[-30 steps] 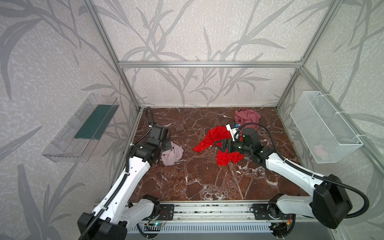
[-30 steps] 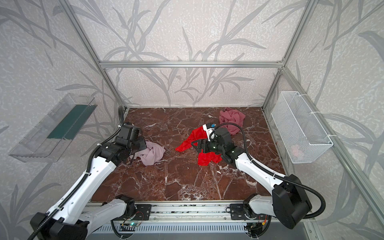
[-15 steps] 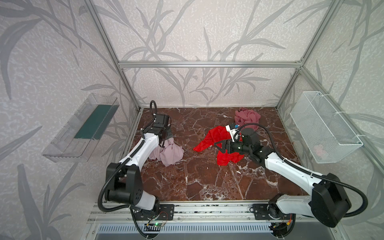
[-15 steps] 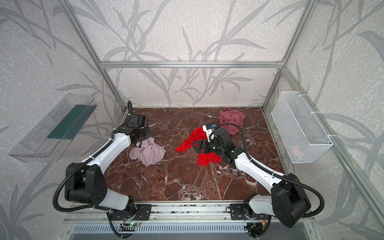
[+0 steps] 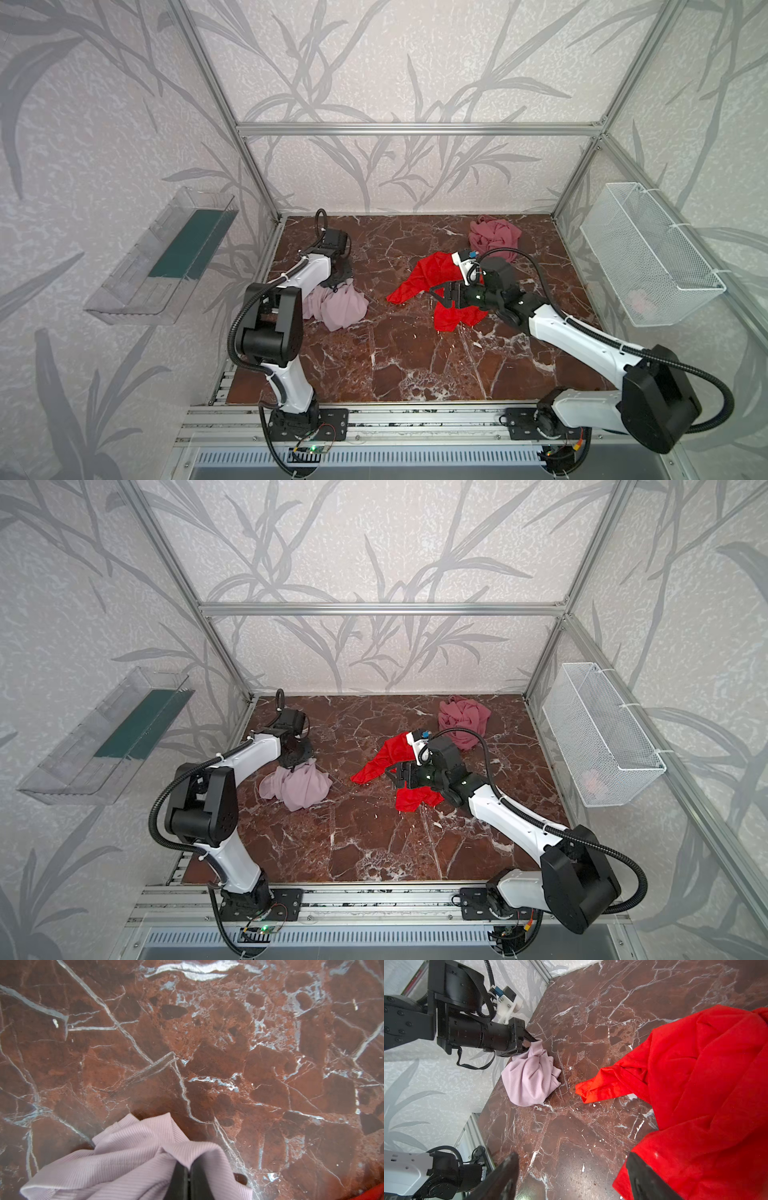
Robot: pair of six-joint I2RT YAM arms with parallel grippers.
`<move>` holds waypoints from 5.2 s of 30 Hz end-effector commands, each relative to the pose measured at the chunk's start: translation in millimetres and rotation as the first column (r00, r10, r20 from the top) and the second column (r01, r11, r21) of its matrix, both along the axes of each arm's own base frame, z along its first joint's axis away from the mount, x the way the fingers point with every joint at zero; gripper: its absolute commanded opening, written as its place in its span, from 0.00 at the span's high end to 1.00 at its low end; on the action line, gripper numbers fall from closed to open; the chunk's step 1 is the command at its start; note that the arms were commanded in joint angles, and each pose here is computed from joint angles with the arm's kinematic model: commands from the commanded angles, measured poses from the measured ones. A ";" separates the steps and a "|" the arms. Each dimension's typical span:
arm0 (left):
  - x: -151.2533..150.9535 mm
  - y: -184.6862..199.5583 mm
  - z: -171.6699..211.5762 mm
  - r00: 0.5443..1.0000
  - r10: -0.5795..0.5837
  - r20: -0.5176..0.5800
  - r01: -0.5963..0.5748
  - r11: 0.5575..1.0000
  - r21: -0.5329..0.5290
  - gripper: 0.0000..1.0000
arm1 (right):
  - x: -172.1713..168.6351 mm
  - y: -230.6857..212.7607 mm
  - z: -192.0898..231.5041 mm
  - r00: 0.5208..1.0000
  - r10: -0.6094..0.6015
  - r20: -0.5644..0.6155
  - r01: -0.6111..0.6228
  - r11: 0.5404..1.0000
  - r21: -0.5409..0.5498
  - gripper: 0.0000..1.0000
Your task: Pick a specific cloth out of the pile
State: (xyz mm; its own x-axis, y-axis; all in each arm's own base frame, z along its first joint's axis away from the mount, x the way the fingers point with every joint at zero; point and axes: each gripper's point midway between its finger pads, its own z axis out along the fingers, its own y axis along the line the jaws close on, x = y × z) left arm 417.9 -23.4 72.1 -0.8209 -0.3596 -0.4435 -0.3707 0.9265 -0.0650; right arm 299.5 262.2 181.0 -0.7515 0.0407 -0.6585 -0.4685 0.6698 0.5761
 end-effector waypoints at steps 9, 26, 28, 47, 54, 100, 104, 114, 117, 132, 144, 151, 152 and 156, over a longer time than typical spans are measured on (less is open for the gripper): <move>-1.9 3.4 68.1 0.990 -0.003 0.139 0.003 1.000 -0.006 0.60 | -1.3 -8.6 35.7 0.997 -0.020 0.080 0.019 1.000 0.009 0.19; -97.8 -58.7 98.9 0.961 -0.108 0.254 0.146 0.980 -0.133 0.61 | -5.5 -15.3 33.9 0.995 -0.033 0.096 0.034 0.999 -0.004 0.19; -106.8 -59.4 83.1 0.968 -0.088 0.234 0.127 0.979 -0.158 0.62 | -6.0 -15.2 32.1 0.995 -0.035 0.091 0.035 0.999 0.000 0.19; -84.9 -15.4 -1.3 0.992 0.081 0.092 -0.068 0.989 -0.131 0.64 | 1.6 -1.1 27.4 0.999 -0.012 0.044 0.010 0.999 0.041 0.19; -36.4 14.8 0.7 0.986 0.128 0.103 -0.115 0.986 -0.121 0.64 | 18.0 5.1 26.0 0.999 -0.014 0.041 0.014 1.000 0.000 0.19; -37.2 44.4 96.0 0.872 -0.087 0.481 -0.065 0.955 0.290 0.22 | 43.5 -242.9 -3.9 0.660 -0.472 0.584 0.732 0.579 -0.359 0.17; -40.2 51.7 92.8 0.845 -0.137 0.517 -0.070 0.930 0.362 0.21 | 53.7 -246.1 -24.3 0.620 -0.469 0.629 0.761 0.557 -0.334 0.16; -30.7 59.9 69.0 0.784 -0.224 0.578 -0.068 0.895 0.440 0.21 | 82.2 -239.5 -54.3 0.577 -0.403 0.710 0.772 0.552 -0.315 0.13; -26.4 64.1 62.0 0.777 -0.221 0.590 -0.090 0.888 0.451 0.20 | 85.0 -238.7 -67.6 0.585 -0.401 0.705 0.767 0.555 -0.321 0.12; -26.8 70.7 24.7 0.759 -0.194 0.621 -0.060 0.930 0.364 0.17 | 89.6 -232.3 -81.5 0.615 -0.374 0.694 0.737 0.586 -0.337 0.01; -26.7 71.6 25.4 0.748 -0.198 0.633 -0.066 0.927 0.368 0.17 | 87.6 -229.5 -80.5 0.611 -0.362 0.704 0.734 0.593 -0.332 0.01; -26.7 71.9 25.2 0.748 -0.197 0.633 -0.067 0.927 0.368 0.17 | 87.6 -229.4 -80.9 0.612 -0.362 0.703 0.733 0.594 -0.333 0.01; -26.8 71.4 24.8 0.749 -0.199 0.632 -0.065 0.927 0.369 0.17 | 87.9 -229.8 -80.7 0.611 -0.364 0.703 0.734 0.592 -0.332 0.01; -26.8 71.6 25.0 0.748 -0.198 0.633 -0.066 0.928 0.368 0.17 | 92.4 -233.2 -82.9 0.622 -0.383 0.682 0.737 0.581 -0.346 0.01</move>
State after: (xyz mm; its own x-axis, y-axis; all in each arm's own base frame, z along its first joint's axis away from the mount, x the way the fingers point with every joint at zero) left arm 390.6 47.9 95.0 -0.3150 -0.0299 -0.9486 -0.2969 0.9524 0.0686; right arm 386.2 30.6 90.8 -0.2773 -0.1767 -0.9444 0.0331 0.9806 -0.1932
